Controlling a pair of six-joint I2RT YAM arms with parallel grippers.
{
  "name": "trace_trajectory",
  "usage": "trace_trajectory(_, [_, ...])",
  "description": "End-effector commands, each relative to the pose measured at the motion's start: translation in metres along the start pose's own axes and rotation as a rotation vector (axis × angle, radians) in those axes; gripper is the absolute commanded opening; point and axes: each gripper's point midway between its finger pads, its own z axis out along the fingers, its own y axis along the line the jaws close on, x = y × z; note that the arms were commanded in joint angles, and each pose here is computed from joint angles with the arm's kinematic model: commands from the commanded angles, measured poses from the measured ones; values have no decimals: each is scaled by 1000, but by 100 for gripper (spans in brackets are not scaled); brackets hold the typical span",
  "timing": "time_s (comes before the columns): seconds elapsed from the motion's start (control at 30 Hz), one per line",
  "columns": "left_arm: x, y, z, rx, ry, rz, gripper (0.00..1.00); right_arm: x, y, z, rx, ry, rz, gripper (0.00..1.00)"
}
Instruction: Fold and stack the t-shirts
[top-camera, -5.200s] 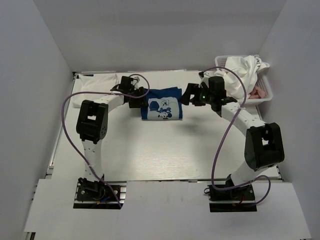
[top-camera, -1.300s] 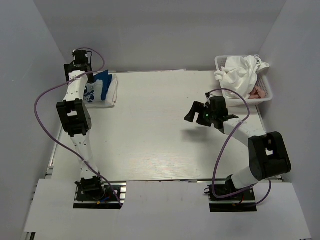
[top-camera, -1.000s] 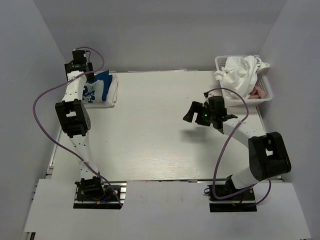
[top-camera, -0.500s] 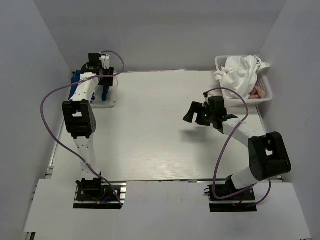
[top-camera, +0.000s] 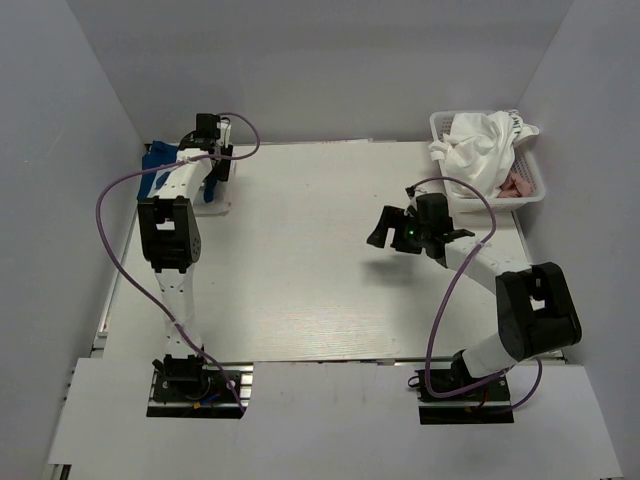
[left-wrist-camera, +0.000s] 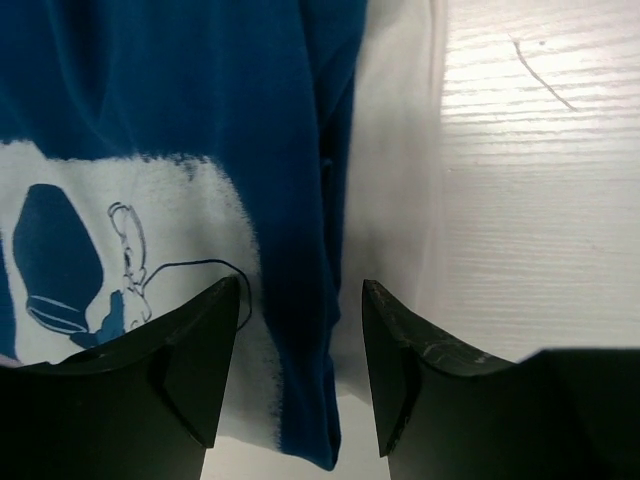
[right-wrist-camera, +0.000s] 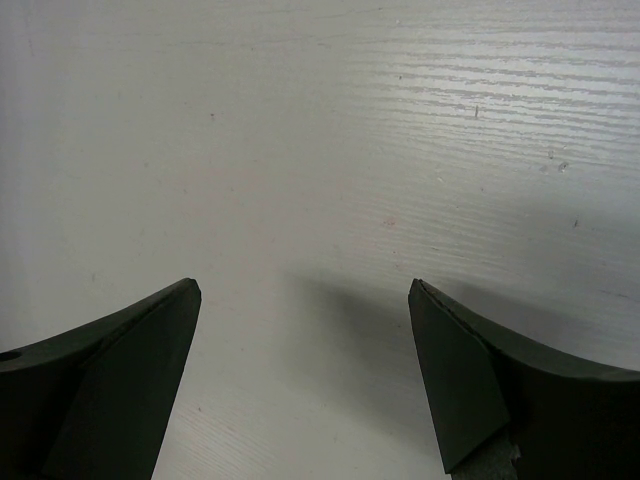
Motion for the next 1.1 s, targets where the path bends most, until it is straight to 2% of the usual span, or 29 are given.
trace_trajectory(0.0, [-15,14,-14,-69,-47,-12,62,2,-5,5,14,14,-12,90])
trace_trajectory(0.1, [-10,8,-9,-43,-32,-6,62,5,-7,7,17,26,-4,90])
trace_trajectory(0.2, [2,-4,1,11,1,16,58,5,-6,4,16,28,0,90])
trace_trajectory(0.3, [11,1,11,-38,31,22,54,-1,0,-1,-1,-3,-9,90])
trace_trajectory(0.37, [10,4,14,-57,33,21,46,-4,0,-4,2,-16,-9,90])
trace_trajectory(0.5, [11,9,13,-82,38,22,38,-7,1,-10,8,-41,-17,90])
trace_trajectory(0.57, [11,9,13,-82,38,22,38,-6,-1,-11,18,-46,-17,90])
trace_trajectory(0.63, [10,7,13,-71,36,22,21,-3,-4,-11,28,-44,-16,90])
trace_trajectory(0.67, [10,5,14,-61,34,21,6,-4,-3,-12,27,-48,-19,90])
trace_trajectory(0.7, [8,5,14,-62,25,19,0,-4,-4,-12,31,-49,-14,90])
trace_trajectory(0.87, [-11,-20,-12,93,-53,-6,0,-1,-6,-14,37,-48,-12,90])
trace_trajectory(0.9, [-24,-24,-27,137,-102,-12,0,-1,-6,-14,40,-51,-18,90])
trace_trajectory(1.07, [-46,-26,-58,193,-182,-53,0,-2,-6,-18,40,-63,-15,90])
